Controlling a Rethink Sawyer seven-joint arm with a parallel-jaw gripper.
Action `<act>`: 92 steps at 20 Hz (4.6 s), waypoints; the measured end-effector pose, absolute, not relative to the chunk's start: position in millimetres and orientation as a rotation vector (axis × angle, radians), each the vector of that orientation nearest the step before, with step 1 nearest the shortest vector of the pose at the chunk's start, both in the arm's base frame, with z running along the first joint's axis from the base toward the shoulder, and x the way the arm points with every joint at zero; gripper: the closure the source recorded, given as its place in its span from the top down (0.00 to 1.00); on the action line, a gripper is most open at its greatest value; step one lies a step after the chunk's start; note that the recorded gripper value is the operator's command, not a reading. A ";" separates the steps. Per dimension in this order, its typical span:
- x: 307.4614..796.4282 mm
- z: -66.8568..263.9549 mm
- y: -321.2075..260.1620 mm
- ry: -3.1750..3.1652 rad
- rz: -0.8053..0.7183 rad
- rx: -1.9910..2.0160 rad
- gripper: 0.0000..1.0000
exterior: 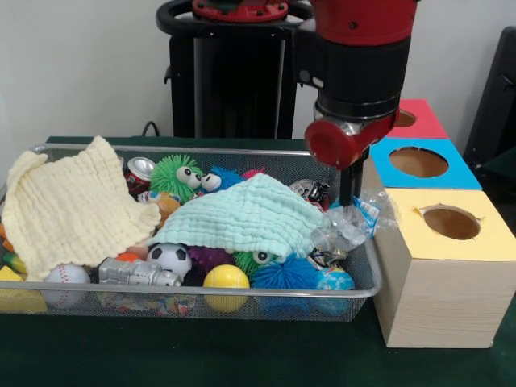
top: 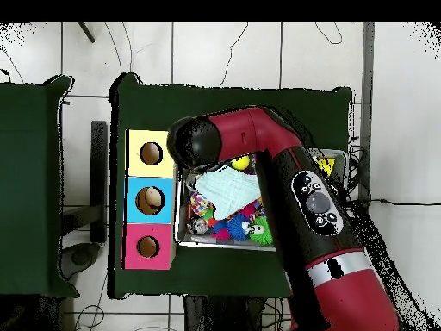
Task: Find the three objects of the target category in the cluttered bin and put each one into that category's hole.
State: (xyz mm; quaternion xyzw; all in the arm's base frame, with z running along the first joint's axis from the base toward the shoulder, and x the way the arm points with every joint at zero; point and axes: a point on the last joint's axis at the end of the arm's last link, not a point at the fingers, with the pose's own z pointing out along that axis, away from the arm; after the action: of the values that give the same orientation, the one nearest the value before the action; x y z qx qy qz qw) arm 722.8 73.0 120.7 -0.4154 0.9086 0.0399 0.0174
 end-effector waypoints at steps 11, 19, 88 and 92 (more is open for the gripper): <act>717.2 163.4 66.3 2.798 0.047 -1.298 0.00; 721.3 189.1 59.6 2.782 0.004 -1.274 0.00; 668.7 179.0 63.2 2.933 0.160 -1.335 0.00; 668.1 178.5 68.4 2.929 0.161 -1.346 0.00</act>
State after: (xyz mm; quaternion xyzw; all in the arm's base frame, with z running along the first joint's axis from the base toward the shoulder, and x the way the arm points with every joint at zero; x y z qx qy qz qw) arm 668.1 68.4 178.5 -0.4167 0.9066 0.0499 -0.0431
